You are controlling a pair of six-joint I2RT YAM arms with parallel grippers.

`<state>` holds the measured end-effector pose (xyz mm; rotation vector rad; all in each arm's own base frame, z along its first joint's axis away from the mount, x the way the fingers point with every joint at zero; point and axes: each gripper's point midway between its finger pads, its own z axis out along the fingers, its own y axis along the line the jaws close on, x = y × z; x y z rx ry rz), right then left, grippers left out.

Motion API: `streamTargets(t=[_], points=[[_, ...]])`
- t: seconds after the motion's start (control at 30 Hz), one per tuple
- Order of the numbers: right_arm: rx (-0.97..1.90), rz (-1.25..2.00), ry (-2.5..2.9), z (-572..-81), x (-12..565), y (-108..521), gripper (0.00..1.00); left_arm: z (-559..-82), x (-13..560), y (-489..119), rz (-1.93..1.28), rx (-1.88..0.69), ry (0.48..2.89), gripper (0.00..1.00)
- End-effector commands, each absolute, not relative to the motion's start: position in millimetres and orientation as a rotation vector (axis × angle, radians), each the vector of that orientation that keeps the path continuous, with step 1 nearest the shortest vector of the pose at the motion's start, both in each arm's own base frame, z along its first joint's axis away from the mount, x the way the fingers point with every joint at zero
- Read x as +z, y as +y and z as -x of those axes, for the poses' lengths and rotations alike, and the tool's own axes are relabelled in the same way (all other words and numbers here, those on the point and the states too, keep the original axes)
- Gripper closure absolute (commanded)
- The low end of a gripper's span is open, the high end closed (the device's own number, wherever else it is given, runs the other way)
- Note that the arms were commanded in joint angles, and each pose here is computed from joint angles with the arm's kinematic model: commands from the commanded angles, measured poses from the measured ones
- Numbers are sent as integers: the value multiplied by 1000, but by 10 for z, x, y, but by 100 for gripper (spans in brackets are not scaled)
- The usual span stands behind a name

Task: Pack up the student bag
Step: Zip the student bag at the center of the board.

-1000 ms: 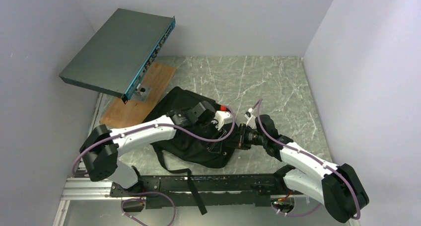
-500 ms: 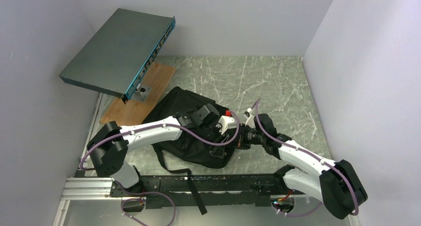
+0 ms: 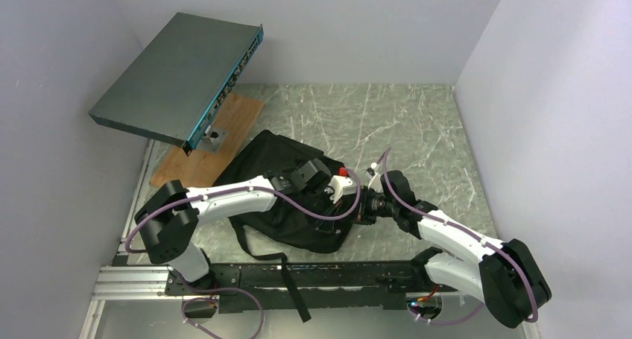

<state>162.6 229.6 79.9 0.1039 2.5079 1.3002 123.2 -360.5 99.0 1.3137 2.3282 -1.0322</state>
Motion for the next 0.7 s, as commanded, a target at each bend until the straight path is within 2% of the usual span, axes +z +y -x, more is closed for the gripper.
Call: streamTargets(t=[0.0, 0.37, 0.5, 0.67], points=[[1331, -24, 2342, -1874, 1163, 2404, 100, -1144, 1106, -3662, -1320, -1094, 2280, 100], [1135, -86, 2353, -2166, 1122, 2110, 100, -788, 992, -3414, -1186, -1015, 2418, 100], [1032, -162, 2355, -2380, 1063, 1810, 100, -849, 870, -3086, -1016, -836, 2516, 100], [915, -240, 2362, -2622, 1037, 1482, 100, -942, 856, -2669, -839, -680, 2517, 100]])
